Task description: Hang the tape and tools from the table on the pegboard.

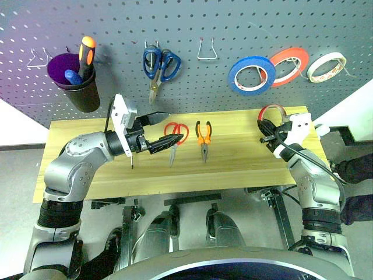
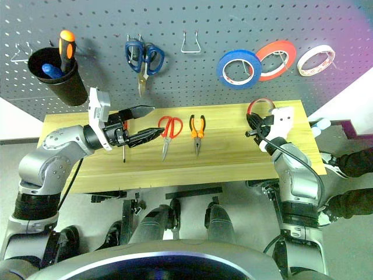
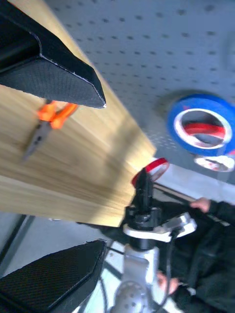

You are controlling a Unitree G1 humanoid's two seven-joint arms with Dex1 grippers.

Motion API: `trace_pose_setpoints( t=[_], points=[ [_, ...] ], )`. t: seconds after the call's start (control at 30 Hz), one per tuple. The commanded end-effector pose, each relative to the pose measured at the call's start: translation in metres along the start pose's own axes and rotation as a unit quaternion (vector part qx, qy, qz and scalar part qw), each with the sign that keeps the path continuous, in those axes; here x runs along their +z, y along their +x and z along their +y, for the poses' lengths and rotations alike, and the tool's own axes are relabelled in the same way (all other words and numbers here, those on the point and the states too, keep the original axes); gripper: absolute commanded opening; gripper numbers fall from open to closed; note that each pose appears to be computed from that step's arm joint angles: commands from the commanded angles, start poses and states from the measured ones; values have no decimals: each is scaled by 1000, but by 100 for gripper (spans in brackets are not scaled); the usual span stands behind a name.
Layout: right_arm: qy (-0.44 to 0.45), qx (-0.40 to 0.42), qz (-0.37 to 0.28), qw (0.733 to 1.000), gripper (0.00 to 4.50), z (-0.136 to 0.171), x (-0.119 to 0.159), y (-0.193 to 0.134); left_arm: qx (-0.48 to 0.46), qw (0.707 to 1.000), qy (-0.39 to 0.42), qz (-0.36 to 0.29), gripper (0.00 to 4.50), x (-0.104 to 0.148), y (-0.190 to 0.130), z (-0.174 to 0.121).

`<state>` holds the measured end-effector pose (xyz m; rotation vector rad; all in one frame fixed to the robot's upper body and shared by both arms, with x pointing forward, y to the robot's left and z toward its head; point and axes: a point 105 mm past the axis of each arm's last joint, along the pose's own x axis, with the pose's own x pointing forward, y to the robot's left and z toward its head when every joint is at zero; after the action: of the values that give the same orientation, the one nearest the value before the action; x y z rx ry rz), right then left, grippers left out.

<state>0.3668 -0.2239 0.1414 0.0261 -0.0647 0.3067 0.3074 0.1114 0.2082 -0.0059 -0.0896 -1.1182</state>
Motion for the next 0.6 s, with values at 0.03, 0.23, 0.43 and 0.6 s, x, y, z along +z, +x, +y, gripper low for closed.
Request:
trace_pose_setpoints(
  t=[0.03, 0.23, 0.43, 0.6],
  points=[
    [-12, -9, -46, 999, 4, -7, 24, -3, 0, 999, 21, -30, 450, 17, 0, -1],
    [-36, -20, -65, 997, 4, -12, 35, -6, 4, 999, 25, -33, 450, 16, 2, 2],
    [-49, -47, -98, 993, 4, -21, 51, -13, 2, 999, 26, -35, 450, 14, 4, 3],
    [-54, -66, -114, 990, 4, -24, 60, -19, -5, 999, 26, -40, 450, 15, 9, 5]
  ],
)
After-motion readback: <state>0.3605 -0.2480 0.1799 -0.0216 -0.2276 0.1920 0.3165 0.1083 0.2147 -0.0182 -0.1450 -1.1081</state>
